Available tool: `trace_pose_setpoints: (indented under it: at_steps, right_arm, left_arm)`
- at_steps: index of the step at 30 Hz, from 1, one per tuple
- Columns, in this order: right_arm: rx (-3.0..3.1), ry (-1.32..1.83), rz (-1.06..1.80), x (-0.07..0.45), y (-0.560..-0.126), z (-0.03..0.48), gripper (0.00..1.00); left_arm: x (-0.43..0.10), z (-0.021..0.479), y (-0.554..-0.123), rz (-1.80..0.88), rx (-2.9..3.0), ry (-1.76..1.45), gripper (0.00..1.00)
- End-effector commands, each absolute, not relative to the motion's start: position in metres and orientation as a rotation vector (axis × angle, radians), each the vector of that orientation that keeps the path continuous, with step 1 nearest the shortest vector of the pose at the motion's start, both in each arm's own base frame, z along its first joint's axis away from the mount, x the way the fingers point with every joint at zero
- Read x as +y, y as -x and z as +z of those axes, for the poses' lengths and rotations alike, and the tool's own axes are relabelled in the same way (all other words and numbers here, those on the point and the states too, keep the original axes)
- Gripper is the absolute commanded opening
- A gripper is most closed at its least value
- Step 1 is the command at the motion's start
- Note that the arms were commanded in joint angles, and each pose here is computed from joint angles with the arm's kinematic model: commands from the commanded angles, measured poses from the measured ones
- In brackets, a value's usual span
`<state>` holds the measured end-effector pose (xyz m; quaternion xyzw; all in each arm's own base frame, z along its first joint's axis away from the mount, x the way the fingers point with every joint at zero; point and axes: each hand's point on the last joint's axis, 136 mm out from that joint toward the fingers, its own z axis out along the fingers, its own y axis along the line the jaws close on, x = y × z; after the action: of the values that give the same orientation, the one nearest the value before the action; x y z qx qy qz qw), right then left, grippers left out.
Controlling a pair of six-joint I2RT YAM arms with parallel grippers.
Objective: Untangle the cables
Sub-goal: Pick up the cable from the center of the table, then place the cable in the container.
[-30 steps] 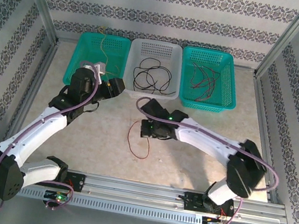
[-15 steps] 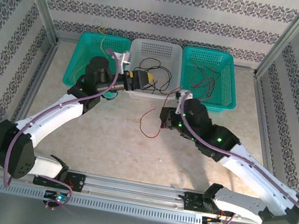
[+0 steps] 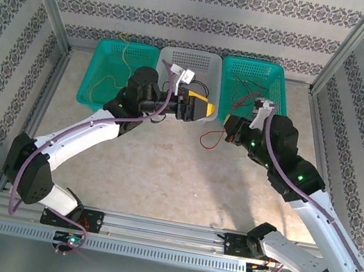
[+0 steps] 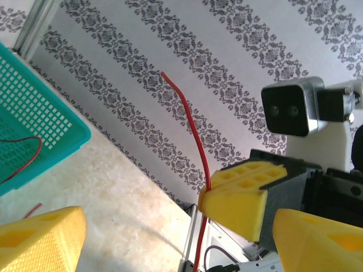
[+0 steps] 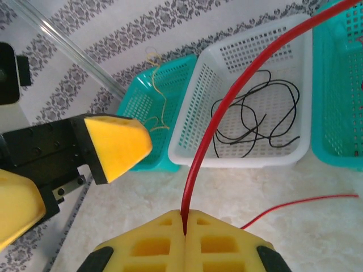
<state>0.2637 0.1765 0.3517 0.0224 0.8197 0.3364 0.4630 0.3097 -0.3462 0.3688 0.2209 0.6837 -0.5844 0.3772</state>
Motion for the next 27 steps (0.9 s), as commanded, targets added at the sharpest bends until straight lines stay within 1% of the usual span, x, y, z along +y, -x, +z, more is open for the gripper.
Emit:
trace_pose_setpoints:
  at_steps: [1,7,16,23,27]
  right_arm:
    - [1.946,-0.024,0.898,0.174,-0.258,0.383,0.00]
    - [1.904,-0.034,0.932,0.166,-0.259,0.403,0.00]
    - [1.883,-0.038,1.003,0.168,-0.265,0.417,0.00]
    - [1.851,-0.040,1.073,0.176,-0.270,0.426,0.00]
    - [1.828,-0.043,1.089,0.177,-0.273,0.435,0.00]
  left_arm:
    - [-0.357,0.381,-0.295,-1.475,1.683,-0.691,0.87]
    - [-0.368,0.372,-0.282,-1.458,1.696,-0.779,0.89]
    - [-0.370,0.380,-0.271,-1.402,1.634,-0.862,0.93]
    - [-0.387,0.373,-0.262,-1.444,1.634,-0.924,0.92]
    - [-0.394,0.362,-0.257,-1.467,1.661,-0.954,0.87]
